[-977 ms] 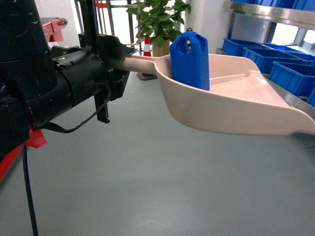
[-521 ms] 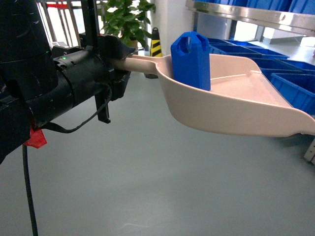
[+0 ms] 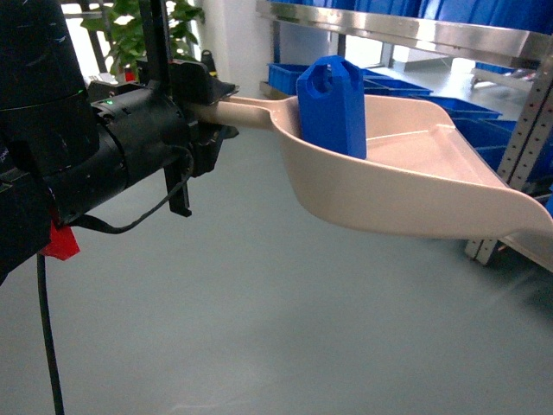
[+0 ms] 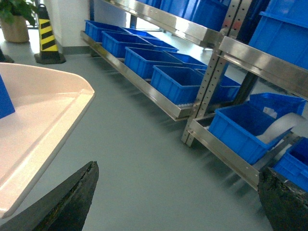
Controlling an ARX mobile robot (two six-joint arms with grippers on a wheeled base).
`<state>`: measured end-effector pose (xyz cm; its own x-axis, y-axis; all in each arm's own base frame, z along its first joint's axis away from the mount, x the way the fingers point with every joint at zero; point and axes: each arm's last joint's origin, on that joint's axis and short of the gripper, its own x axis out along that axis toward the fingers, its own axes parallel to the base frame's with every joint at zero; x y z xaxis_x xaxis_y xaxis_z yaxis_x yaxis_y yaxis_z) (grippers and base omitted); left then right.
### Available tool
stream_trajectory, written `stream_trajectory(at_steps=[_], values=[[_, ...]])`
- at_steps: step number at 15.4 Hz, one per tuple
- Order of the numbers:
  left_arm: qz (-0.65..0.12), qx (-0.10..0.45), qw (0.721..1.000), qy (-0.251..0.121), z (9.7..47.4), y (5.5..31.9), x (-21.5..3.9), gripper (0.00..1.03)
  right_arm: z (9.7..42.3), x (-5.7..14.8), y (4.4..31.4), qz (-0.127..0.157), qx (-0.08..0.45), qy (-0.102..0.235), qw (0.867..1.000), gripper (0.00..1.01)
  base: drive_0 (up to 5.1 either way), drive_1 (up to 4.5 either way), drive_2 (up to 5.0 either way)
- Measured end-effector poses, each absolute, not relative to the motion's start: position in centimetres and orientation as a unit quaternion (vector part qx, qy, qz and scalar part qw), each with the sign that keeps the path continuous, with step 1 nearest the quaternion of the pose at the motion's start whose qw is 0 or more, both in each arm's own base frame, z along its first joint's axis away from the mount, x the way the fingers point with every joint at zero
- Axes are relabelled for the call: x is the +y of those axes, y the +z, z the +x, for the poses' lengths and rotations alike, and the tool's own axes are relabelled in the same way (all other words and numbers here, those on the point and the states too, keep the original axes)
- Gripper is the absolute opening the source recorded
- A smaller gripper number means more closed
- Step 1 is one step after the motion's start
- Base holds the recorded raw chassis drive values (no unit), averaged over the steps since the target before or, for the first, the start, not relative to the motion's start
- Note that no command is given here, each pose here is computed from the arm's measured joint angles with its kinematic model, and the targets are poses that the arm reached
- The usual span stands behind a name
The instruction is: Place part in tray to right shelf
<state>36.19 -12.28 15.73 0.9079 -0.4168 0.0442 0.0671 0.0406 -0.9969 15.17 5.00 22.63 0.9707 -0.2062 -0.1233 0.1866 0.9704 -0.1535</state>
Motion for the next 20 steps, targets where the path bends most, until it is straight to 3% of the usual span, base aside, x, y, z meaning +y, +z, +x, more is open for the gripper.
stream_trajectory(at_steps=[20], values=[[-0.671,0.13,0.709,-0.171,36.19,15.73,-12.28,0.14,15.17,5.0,22.63,-0.07,0.069,-0.099,0.99,0.98,-1.6,-1.6,-1.6]])
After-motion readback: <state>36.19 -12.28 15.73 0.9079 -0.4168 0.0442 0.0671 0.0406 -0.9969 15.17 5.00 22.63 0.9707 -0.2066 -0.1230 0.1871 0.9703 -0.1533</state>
